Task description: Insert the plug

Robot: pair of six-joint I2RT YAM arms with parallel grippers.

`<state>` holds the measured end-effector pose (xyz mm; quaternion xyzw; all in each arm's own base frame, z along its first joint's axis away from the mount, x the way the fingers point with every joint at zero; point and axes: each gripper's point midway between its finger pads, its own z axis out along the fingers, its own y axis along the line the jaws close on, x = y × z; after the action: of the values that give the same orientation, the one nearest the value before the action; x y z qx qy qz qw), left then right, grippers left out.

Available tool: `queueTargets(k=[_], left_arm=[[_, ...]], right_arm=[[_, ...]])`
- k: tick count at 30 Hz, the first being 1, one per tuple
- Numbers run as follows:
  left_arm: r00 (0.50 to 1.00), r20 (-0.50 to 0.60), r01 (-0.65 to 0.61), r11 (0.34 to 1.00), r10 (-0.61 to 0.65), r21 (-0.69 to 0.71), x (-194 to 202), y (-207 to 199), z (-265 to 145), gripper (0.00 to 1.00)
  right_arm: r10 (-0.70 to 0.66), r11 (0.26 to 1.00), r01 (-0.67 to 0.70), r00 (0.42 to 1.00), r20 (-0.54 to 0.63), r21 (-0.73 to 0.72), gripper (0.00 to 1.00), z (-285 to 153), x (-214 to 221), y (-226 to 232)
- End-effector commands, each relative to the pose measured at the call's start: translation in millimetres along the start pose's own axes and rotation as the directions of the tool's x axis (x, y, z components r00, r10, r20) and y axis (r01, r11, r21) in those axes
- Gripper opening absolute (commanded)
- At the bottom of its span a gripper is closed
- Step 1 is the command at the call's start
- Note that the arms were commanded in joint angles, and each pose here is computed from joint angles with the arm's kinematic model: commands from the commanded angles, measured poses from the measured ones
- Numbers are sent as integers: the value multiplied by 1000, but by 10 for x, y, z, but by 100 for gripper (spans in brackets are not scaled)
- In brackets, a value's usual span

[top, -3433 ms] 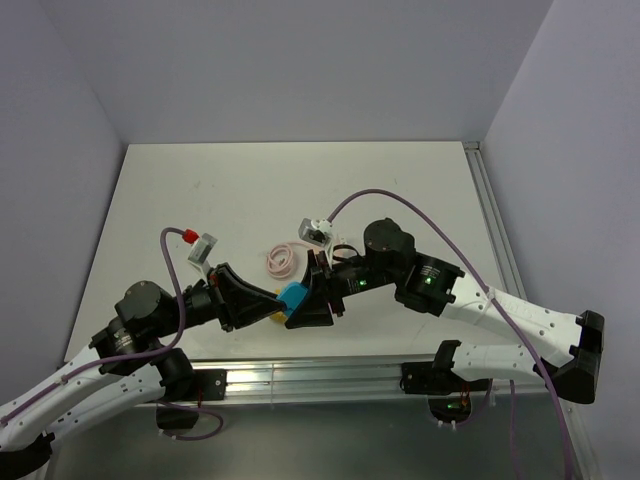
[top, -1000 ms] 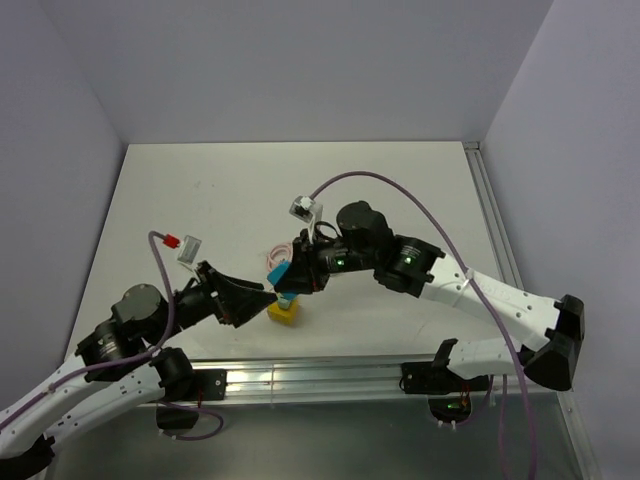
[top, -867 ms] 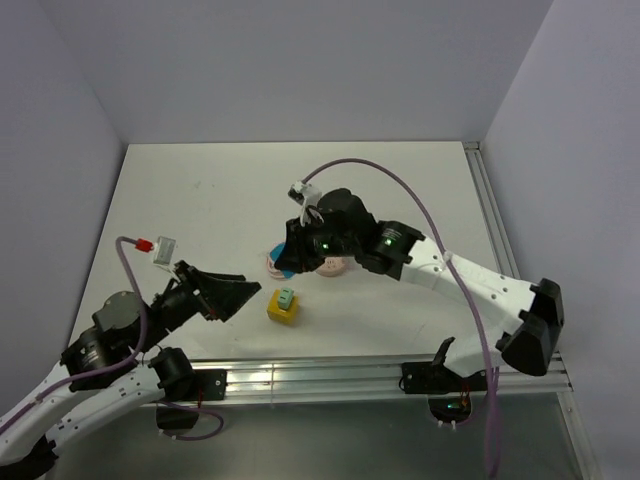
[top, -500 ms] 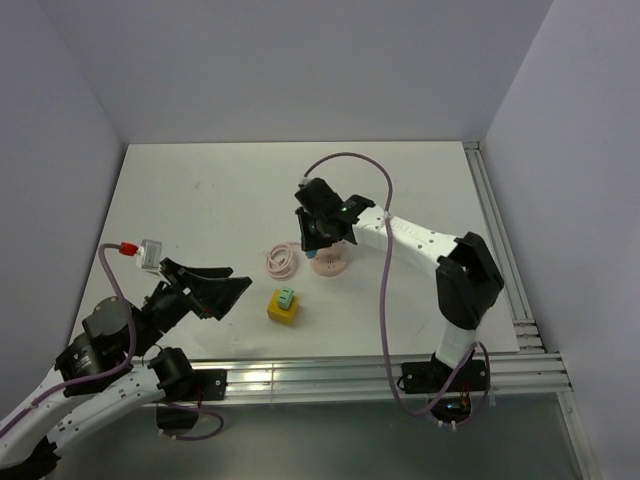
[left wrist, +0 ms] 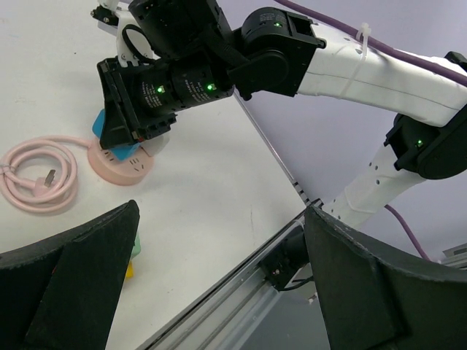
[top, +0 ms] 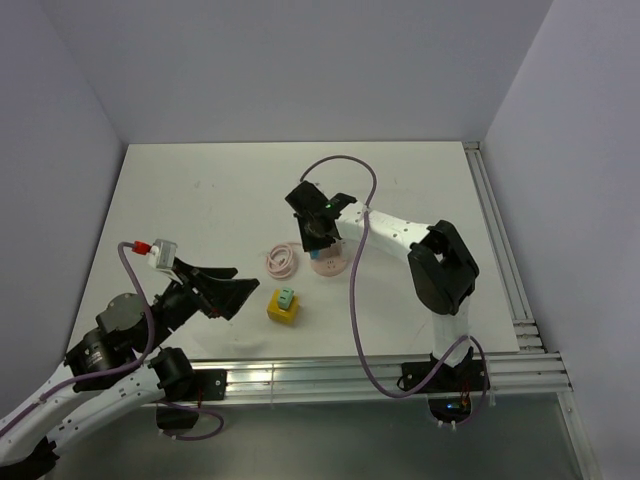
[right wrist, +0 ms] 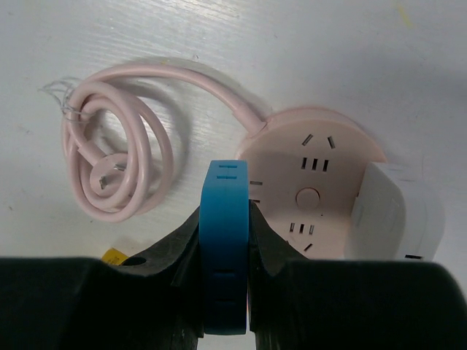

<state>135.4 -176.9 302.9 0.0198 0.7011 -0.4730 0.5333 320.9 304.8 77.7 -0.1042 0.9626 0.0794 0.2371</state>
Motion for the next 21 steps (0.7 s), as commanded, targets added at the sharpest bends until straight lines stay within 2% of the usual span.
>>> queueTargets(k=[1, 21], left_arm=[[1000, 26, -18, 1000, 18, 16, -54, -26, 6, 100], [1000, 6, 11, 1000, -11, 7, 24, -1, 59, 99]], right_arm=[[11, 999, -12, 999, 45, 31, 0, -82, -154, -17], [20, 999, -20, 1000, 13, 48, 0, 41, -6, -146]])
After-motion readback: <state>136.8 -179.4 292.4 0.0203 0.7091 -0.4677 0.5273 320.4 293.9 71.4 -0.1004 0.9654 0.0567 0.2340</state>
